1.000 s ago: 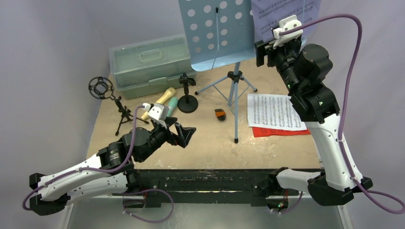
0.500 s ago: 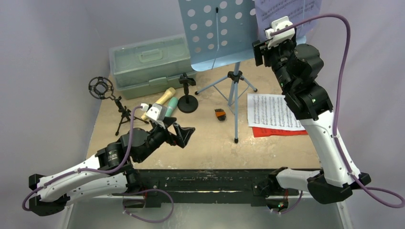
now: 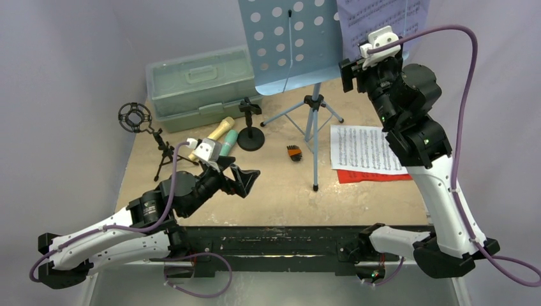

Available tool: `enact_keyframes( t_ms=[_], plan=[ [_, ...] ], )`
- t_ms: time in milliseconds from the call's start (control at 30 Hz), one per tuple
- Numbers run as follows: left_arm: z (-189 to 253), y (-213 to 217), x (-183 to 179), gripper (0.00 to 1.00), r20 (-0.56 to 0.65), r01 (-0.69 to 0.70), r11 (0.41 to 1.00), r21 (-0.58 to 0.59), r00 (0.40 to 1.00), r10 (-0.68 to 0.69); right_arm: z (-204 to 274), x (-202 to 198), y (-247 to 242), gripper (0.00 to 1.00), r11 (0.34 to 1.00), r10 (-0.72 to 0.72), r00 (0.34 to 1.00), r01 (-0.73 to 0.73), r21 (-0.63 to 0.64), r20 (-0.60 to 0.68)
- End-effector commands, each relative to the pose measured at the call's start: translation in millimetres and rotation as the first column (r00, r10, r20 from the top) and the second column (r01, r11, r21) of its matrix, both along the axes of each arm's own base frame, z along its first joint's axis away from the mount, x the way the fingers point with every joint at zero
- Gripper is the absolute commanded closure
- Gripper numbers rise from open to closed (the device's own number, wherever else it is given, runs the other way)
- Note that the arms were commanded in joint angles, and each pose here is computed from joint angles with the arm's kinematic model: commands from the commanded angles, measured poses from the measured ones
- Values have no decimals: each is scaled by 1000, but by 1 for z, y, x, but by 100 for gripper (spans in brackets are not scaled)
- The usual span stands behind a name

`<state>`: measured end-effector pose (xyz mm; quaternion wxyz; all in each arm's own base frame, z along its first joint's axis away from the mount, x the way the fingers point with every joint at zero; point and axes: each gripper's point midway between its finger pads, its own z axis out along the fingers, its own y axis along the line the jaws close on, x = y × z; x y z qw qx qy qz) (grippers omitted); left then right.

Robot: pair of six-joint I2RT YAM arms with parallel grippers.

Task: Pack up the instrument practice props
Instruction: Pick up the sheet music from the music stand.

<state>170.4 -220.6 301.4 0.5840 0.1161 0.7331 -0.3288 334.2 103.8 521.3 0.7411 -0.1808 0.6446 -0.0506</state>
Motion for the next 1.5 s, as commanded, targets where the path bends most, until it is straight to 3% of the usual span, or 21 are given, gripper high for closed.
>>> enact_keyframes(
  t_ms=[0,700,833,1000,1233,1333,1467],
  plan=[
    [3,0,0,0,3,-6,999,-31,1000,6,8,-6,-4,21,1000,-5,999,6,-2,31],
    [4,4,-1,0,4,-9,999,-39,1000,10,5,11,-10,29,996,-84,996,85,-23,35],
    [4,5,-2,0,4,-9,999,-37,1000,10,7,12,-9,42,996,-80,996,81,-25,37],
    [4,6,-2,0,4,-12,999,-36,1000,12,4,11,-6,70,997,-66,997,67,-34,31],
    [5,6,-1,0,5,-12,999,-39,1000,13,2,6,0,98,998,-13,1000,15,-57,22],
    [5,6,-2,0,4,-11,999,-41,1000,11,-3,-1,14,100,993,81,997,-81,-83,0],
    [5,6,-3,0,4,-8,999,-43,1000,8,-18,-24,49,100,942,310,949,-315,-114,-61]
  ],
)
